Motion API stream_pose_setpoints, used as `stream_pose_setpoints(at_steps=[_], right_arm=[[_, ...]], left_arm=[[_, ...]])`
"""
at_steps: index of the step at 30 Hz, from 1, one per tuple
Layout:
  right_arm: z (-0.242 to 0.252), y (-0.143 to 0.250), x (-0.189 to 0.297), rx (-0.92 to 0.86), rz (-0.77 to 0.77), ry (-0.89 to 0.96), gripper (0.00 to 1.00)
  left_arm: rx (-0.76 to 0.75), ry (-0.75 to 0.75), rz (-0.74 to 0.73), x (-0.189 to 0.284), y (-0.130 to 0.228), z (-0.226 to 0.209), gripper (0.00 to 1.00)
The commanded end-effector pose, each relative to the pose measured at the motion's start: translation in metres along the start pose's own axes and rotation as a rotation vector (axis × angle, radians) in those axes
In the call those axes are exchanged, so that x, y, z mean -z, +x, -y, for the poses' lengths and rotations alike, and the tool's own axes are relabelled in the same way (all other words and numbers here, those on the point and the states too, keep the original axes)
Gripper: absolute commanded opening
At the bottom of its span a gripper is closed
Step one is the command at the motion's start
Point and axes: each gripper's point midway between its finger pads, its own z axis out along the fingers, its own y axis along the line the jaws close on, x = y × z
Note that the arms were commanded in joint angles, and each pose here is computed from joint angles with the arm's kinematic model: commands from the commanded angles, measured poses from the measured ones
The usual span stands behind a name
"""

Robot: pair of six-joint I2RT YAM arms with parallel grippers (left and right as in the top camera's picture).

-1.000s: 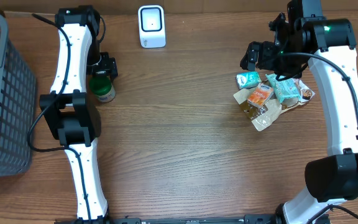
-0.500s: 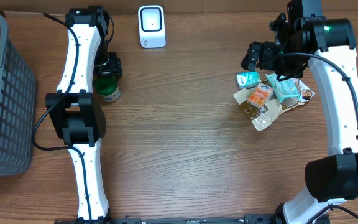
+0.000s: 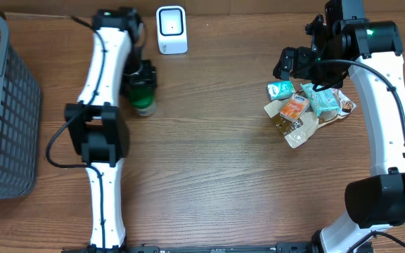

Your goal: Scan the item barcode

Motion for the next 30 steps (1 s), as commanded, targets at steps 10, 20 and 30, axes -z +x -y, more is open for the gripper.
stream_pose_setpoints(at_steps=[10, 20, 30], right_arm=[[0.0, -0.002, 0.004, 0.01, 0.014, 0.007, 1.0], [0.0, -0.002, 0.004, 0.01, 0.014, 0.007, 1.0], [-0.003, -0.003, 0.003, 0.016, 0.02, -0.001, 1.0]], left_arm=[[-0.2, 0.051, -0.031, -0.013, 0.035, 0.101, 0.78], [-0.165, 0.079, 0.047, 0.035, 0.027, 0.085, 0.92], [-0.05, 0.155, 0.344, 0.154, 0.022, 0.016, 1.0]])
